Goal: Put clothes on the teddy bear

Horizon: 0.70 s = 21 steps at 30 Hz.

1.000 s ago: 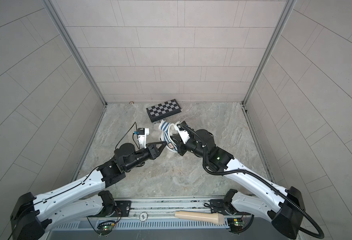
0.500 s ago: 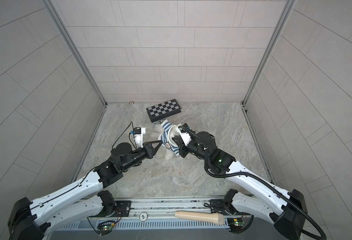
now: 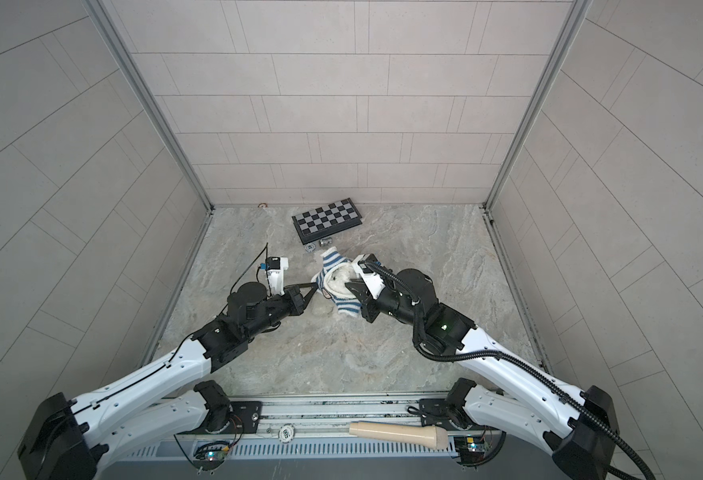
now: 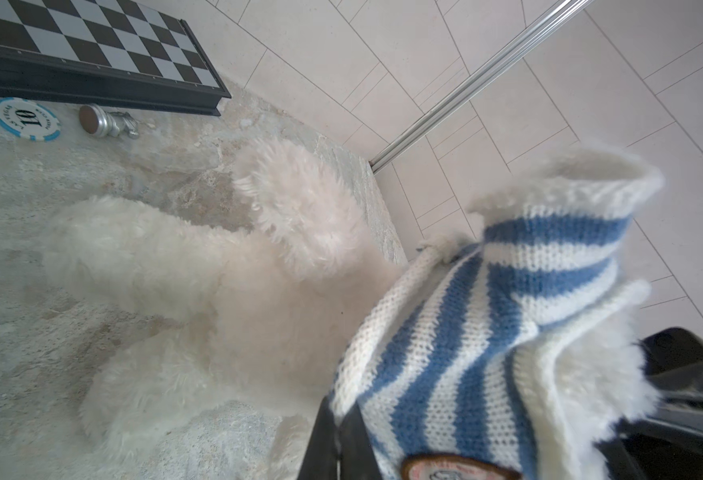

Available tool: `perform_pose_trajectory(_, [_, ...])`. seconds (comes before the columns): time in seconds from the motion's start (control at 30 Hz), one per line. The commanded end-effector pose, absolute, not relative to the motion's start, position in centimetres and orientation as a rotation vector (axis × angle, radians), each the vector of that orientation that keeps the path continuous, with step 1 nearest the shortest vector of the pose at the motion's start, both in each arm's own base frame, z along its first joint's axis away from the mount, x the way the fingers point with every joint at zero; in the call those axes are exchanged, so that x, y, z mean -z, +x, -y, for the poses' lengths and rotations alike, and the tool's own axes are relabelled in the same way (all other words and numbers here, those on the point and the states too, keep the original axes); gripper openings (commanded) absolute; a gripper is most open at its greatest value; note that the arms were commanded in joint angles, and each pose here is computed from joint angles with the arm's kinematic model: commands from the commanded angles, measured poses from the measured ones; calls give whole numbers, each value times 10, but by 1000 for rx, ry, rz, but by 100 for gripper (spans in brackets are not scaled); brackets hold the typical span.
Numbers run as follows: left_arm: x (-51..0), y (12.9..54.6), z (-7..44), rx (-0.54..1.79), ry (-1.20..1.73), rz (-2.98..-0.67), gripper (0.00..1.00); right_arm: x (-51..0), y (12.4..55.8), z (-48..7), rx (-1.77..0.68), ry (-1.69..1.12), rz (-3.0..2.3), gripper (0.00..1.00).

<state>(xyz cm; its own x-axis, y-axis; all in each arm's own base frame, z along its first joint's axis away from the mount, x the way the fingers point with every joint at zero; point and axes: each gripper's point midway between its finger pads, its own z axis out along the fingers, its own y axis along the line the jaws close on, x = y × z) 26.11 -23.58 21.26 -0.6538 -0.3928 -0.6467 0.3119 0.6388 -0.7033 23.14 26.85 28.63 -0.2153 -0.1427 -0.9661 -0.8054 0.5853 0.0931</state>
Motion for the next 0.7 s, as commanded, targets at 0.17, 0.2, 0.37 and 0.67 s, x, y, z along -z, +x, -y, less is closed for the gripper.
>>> perform_pose_trajectory(0.17, [-237,252,251,1192,94,-1886,0,-295,212,-285,-780,-981,-1656,0])
perform_pose_trajectory(0.2, [-244,250,251,1203,112,-1859,0,-293,211,-286,-770,-1002,-1663,0])
perform_pose_trajectory(0.37, [-248,247,245,1153,132,-1866,0,-275,200,-290,-740,-1142,-1715,0])
perform_pose_trajectory(0.67, [-176,271,226,972,-64,-2091,0,-273,161,-301,-783,-1389,-1646,0])
